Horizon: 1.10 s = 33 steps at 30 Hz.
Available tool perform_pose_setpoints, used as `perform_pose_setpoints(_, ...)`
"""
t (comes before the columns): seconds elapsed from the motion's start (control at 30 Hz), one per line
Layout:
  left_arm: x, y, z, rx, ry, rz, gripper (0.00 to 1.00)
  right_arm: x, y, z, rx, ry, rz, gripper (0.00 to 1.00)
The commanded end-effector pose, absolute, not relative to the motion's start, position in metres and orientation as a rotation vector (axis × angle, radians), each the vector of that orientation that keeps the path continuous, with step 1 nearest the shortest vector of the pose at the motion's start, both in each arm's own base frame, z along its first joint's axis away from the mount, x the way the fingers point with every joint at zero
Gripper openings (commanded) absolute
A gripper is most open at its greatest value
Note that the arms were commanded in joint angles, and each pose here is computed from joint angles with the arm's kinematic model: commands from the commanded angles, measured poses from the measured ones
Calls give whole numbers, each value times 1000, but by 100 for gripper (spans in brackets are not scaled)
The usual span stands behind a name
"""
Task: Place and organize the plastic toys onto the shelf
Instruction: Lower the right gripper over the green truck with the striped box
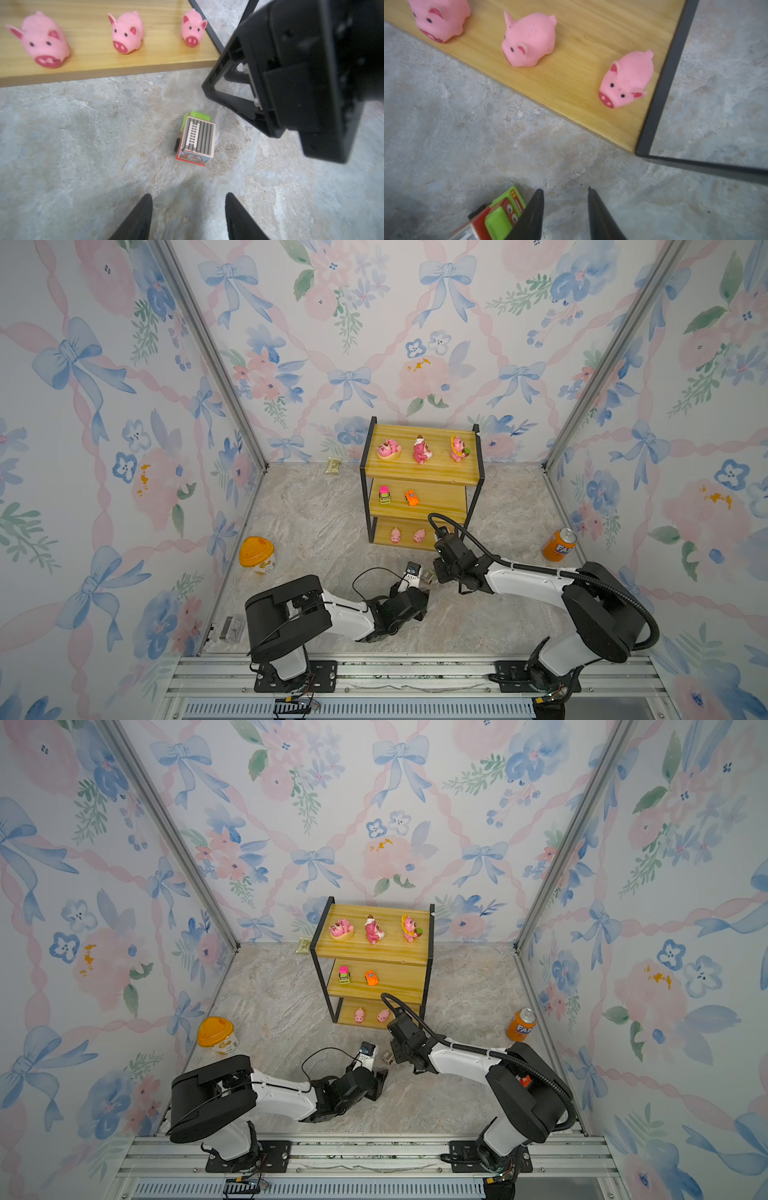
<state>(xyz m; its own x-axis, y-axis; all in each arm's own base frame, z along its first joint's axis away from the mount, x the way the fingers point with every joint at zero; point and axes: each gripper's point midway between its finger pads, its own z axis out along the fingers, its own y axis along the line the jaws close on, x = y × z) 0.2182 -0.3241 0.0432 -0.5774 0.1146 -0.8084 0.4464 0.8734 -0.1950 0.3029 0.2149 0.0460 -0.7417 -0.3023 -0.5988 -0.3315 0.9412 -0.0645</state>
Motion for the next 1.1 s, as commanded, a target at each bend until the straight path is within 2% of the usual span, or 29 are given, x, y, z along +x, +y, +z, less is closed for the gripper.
perform_pose_setpoints(0.0,224,-320,39,370,2166,-458,57,312,223,50,-469,2440,77,38)
perform_pose_setpoints(1.07,241,-314,32,326,2171,-431,57,287,241,38,-608,2469,98,38)
